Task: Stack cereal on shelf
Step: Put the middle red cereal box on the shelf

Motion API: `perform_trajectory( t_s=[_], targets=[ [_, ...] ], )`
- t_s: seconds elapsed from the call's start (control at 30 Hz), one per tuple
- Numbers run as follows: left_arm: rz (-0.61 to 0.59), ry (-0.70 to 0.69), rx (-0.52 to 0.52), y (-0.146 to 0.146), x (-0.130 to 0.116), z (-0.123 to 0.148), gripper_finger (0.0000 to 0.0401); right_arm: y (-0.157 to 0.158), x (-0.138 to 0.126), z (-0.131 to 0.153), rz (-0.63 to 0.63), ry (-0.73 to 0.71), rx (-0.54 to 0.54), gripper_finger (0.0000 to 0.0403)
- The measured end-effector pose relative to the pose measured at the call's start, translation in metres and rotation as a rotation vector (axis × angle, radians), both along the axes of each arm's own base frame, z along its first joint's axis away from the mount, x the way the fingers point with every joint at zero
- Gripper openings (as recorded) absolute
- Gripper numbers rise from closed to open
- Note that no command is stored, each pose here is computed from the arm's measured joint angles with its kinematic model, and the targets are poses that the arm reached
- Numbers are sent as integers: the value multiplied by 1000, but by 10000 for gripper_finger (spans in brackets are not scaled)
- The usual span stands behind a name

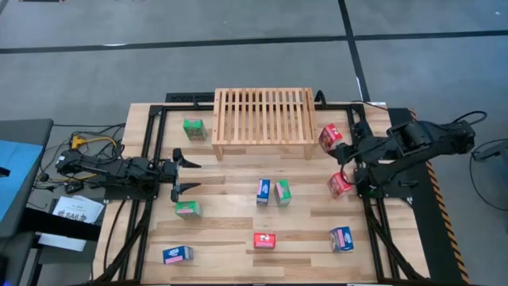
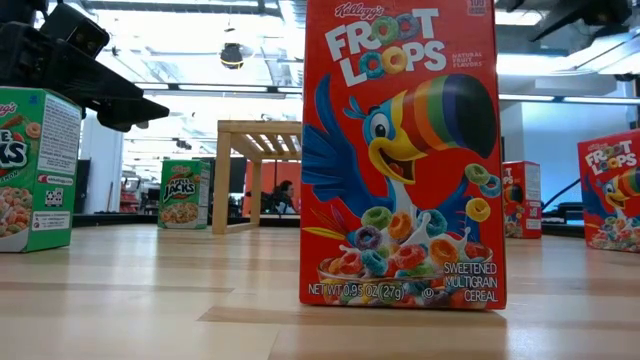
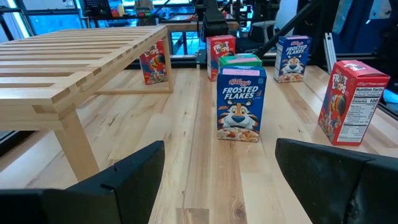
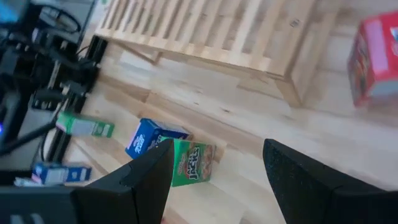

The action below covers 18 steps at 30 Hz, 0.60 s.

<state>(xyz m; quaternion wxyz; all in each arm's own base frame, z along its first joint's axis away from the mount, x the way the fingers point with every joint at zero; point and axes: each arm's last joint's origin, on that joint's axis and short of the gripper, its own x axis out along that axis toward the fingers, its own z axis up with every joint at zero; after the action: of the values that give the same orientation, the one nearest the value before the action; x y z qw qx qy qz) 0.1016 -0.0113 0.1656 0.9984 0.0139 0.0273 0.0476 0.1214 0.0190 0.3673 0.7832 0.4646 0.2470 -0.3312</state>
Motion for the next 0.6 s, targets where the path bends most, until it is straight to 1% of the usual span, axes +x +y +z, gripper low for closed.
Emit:
perform_trajectory(
  t_s=[0.1,0.4,0.53,0.6],
  targets=[
    [0,-1,0,0,0,0,298,0,-1,-1,-41,-4,40,271],
    [0,-1,0,0,0,0,298,1,-1,-2,-21,15,79,271],
    [0,-1,0,0,0,0,298,2,3,-6,-118,20,162,271],
    [0,-1,0,0,0,0,298,4,6,-8,-145,40,215,271]
  ],
)
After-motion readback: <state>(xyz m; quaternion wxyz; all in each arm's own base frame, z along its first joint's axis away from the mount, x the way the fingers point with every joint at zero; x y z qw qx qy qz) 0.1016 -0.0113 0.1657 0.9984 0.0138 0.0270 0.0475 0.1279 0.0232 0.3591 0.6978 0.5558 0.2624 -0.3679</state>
